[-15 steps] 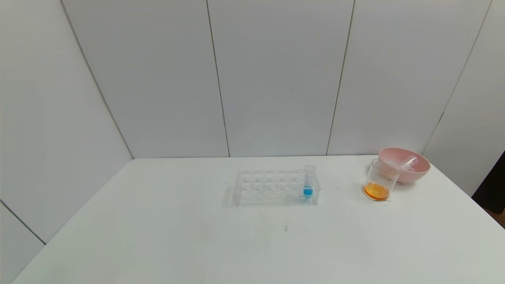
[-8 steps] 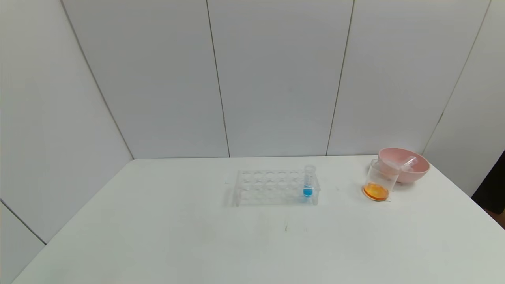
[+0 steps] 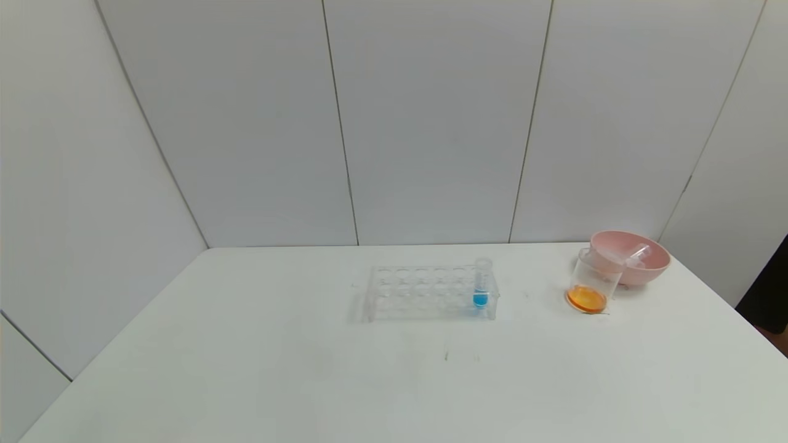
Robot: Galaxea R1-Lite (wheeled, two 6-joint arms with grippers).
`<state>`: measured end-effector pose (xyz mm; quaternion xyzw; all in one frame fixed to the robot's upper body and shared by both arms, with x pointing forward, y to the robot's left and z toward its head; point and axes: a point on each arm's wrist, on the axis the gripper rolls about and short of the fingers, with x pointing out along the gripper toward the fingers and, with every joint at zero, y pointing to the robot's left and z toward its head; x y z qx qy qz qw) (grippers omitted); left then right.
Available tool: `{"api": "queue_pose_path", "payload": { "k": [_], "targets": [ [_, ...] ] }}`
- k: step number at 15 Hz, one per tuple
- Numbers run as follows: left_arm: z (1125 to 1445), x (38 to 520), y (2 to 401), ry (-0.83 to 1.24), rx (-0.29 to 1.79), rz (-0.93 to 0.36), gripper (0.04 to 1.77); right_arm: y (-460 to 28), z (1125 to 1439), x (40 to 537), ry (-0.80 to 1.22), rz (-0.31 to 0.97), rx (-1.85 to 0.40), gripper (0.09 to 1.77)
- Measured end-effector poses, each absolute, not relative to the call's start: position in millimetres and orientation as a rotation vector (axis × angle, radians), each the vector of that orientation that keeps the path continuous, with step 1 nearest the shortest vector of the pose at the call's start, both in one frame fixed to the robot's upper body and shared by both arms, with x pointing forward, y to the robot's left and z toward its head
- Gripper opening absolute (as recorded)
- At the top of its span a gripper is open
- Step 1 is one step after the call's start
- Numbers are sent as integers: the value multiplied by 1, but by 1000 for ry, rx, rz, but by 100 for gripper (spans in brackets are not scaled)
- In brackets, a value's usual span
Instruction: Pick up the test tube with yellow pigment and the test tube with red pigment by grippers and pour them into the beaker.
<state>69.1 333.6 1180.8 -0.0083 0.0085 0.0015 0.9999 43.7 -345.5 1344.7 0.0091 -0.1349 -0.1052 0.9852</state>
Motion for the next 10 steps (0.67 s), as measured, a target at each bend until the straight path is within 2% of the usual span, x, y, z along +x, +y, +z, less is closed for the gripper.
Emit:
{"api": "queue_pose_path", "payload": {
  "k": [5,10],
  "targets": [
    [1181,69,334,17,-17,3,172,-339,1323,33,-300,-133,-16,170],
    [1181,69,334,17,-17,2,172,-338,1275,32,-334,-44,7,170]
  ]
}}
